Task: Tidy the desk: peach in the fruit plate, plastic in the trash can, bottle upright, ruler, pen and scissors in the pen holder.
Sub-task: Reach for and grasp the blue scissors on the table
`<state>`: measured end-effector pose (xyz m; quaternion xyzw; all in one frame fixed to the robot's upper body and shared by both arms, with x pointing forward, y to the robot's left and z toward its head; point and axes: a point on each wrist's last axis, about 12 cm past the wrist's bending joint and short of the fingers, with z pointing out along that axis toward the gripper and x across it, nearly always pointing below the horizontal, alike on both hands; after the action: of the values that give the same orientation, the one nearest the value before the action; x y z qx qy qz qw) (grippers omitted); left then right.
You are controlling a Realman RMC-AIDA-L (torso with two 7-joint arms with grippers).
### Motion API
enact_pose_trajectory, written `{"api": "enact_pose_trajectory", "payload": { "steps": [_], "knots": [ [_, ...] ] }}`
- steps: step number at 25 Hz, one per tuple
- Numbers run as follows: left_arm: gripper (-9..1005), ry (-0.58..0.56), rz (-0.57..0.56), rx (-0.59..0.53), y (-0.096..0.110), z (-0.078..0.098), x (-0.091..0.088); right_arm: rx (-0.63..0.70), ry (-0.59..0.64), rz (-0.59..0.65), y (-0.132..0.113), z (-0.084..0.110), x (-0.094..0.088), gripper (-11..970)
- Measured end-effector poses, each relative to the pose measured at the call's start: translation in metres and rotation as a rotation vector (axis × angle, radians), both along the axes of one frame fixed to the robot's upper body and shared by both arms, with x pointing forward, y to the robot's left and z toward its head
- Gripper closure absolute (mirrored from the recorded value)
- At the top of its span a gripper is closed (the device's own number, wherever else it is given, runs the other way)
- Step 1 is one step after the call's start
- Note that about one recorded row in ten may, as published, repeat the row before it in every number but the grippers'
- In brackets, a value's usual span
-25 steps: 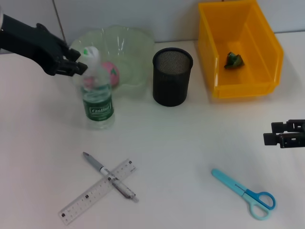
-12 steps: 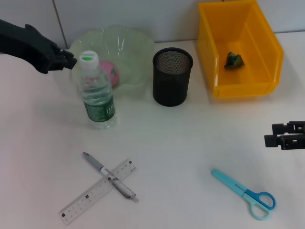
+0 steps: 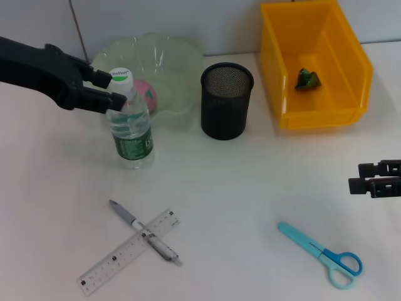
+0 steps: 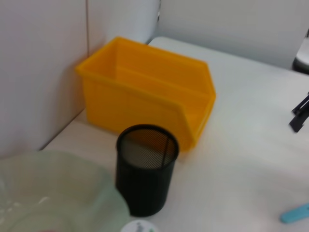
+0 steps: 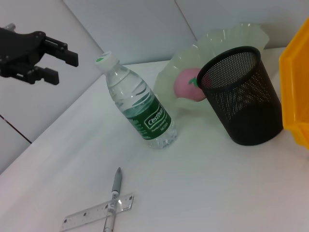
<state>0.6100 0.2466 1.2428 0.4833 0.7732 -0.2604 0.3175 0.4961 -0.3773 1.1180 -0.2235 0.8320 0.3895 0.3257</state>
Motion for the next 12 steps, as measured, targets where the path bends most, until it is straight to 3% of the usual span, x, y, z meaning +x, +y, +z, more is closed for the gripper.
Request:
{"api": "enact_pose_trajectory", "payload": {
  "steps": [9, 12],
  "knots": [
    [212, 0.012, -0.046, -0.207, -0.005, -0.016, -0.023, -0.003, -0.013, 0.007, 0.000, 0.001, 0.000, 168],
    [176, 0.009, -0.066, -0.243, -0.006, -0.019, -0.028, -0.005, -0.018, 0.011, 0.000, 0.001, 0.001, 168]
  ]
}}
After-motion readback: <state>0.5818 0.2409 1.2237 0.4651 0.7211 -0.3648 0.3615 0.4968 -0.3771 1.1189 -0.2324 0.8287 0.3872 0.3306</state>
